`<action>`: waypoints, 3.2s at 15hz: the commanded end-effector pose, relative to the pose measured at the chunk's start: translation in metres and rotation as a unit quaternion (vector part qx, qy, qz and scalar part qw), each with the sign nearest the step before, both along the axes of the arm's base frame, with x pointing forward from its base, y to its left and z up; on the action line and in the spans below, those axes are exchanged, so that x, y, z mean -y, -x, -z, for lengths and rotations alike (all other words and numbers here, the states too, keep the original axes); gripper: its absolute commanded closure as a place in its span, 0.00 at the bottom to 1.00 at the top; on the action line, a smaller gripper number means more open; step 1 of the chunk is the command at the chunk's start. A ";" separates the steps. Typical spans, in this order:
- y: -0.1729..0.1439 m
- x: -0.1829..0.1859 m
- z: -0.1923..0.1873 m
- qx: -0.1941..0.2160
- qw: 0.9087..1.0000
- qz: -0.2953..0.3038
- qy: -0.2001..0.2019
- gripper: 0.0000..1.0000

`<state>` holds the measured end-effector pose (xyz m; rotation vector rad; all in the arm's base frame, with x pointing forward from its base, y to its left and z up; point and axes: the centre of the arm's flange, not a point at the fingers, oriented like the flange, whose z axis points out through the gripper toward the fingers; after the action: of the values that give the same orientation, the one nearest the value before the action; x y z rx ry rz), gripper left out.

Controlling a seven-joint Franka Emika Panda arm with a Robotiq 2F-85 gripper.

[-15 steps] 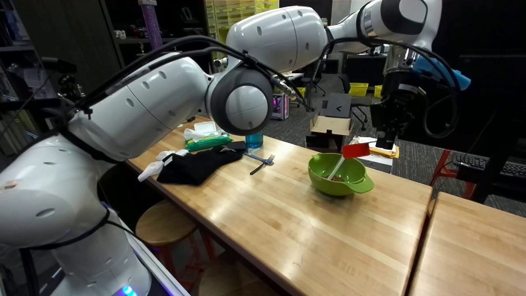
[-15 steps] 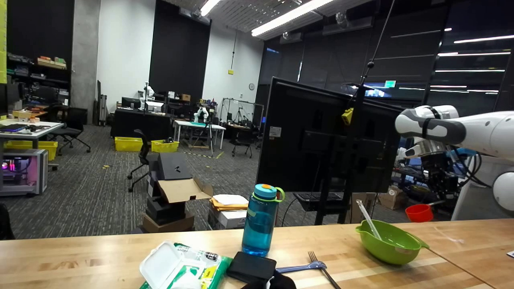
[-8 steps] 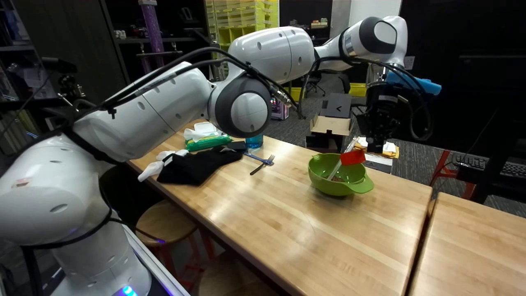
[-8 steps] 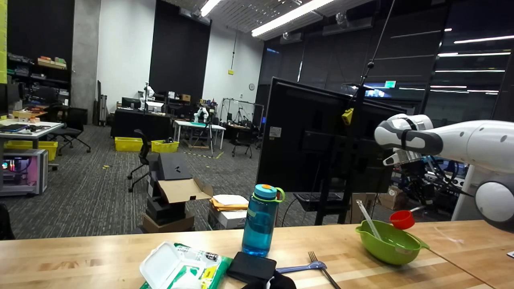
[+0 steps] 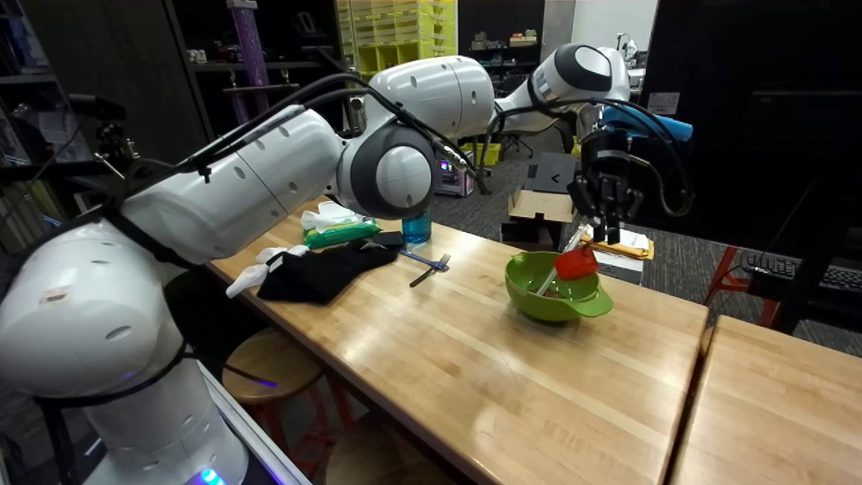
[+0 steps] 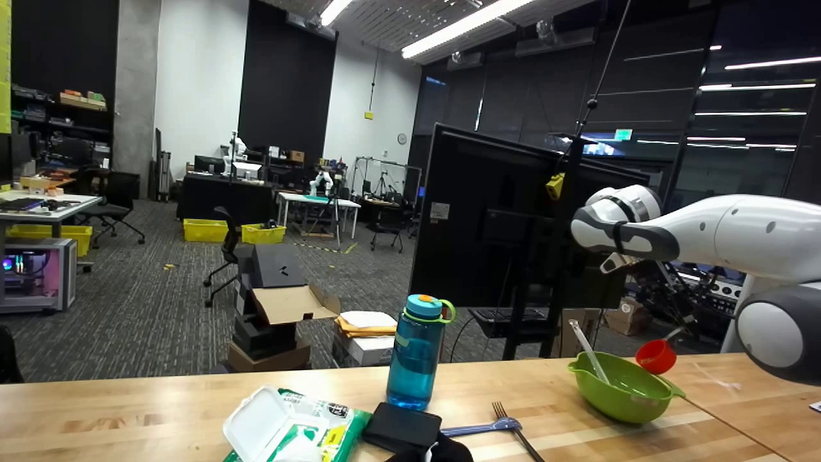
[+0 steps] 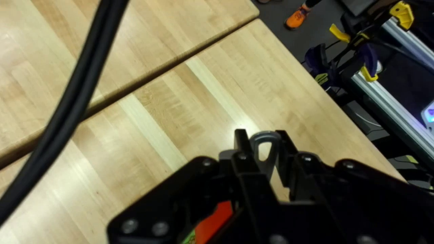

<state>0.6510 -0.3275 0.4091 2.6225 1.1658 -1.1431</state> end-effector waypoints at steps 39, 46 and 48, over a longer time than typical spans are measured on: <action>0.090 -0.090 0.004 -0.176 0.953 0.131 0.207 0.94; 0.091 -0.086 -0.001 -0.179 0.945 0.138 0.237 0.94; 0.092 -0.084 -0.003 -0.178 0.942 0.142 0.245 0.94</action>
<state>0.6325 -0.2596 0.4144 2.2996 0.4394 -1.7370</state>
